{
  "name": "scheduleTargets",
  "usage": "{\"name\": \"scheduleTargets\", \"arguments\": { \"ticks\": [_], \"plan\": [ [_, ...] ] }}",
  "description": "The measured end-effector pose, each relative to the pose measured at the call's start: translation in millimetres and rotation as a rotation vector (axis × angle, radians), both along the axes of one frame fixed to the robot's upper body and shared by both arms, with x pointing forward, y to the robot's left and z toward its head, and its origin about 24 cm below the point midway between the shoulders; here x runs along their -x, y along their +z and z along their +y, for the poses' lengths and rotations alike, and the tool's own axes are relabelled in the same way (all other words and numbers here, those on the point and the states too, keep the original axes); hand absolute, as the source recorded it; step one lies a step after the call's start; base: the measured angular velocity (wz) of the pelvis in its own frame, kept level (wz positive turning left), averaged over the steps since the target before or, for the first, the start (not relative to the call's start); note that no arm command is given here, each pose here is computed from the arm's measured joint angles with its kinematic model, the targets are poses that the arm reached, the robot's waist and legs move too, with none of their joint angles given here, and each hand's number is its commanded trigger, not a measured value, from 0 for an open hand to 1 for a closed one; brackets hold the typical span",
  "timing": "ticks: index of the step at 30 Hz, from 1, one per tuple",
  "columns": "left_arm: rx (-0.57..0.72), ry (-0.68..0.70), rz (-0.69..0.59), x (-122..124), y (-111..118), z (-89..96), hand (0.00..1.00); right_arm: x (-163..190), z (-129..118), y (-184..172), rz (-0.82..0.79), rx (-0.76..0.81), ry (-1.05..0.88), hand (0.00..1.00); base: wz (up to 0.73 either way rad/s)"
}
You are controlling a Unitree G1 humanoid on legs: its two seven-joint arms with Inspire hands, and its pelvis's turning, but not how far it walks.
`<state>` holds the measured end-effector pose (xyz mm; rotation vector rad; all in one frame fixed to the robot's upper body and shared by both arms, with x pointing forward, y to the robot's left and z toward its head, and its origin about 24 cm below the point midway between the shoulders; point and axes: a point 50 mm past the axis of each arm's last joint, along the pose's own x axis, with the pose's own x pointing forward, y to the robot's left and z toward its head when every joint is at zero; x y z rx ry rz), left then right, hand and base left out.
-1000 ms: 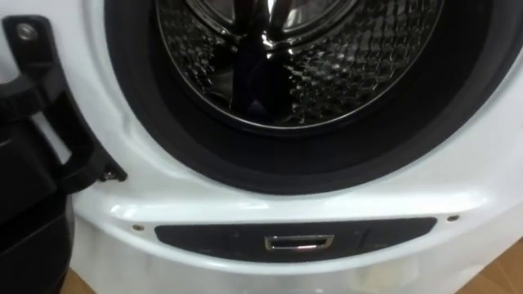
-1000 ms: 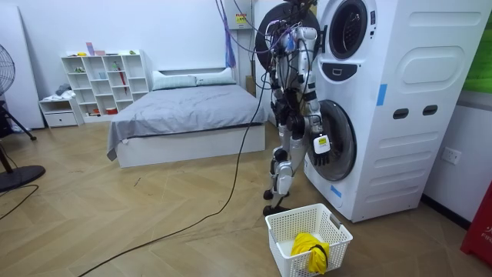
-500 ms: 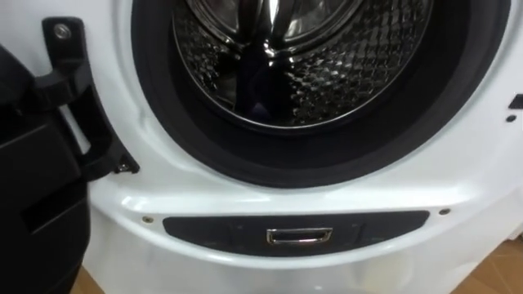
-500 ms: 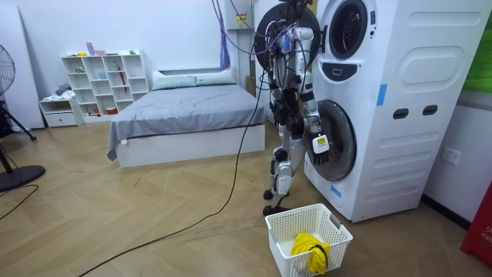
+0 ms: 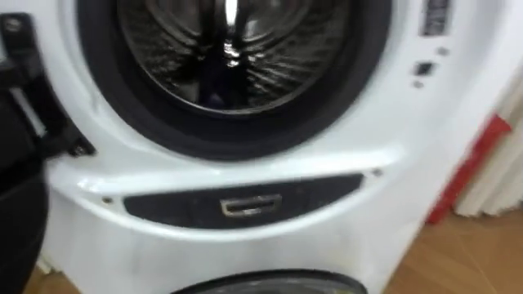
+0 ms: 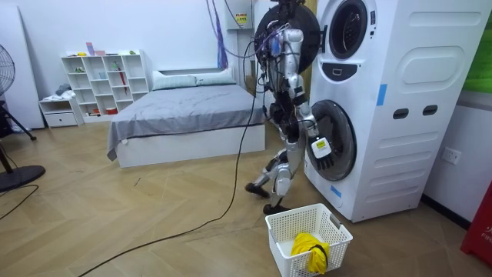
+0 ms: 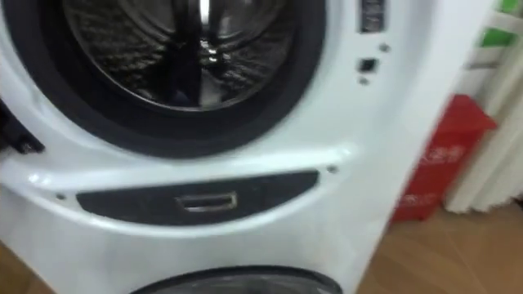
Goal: Pick clothes from washing machine
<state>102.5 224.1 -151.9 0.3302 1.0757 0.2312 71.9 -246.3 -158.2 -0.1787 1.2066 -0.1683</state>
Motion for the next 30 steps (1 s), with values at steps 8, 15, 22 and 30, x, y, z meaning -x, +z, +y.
{"name": "scheduleTargets", "arguments": {
  "ticks": [8, 15, 22, 30],
  "plan": [
    [-0.034, -0.094, -0.056, -21.9, 8.3, 3.9, 0.0, -24.8, 8.2, 4.1, -0.102, -0.029, -0.082, 0.0, 0.02],
    [-0.016, -0.059, 0.075, 23.9, -6.2, 3.9, 0.0, -4.8, -1.2, 2.4, -0.104, -0.08, -0.262, 0.0, 0.51],
    [-0.032, 0.025, 0.095, 38.8, -6.2, 15.0, 0.0, 6.4, 3.7, -2.4, -0.044, -0.089, -0.194, 0.0, 0.22],
    [-0.052, 0.061, 0.049, 35.0, -5.0, 13.4, 0.0, 14.5, 14.7, -7.6, 0.023, -0.113, -0.089, 0.0, -0.31]
  ]
}}
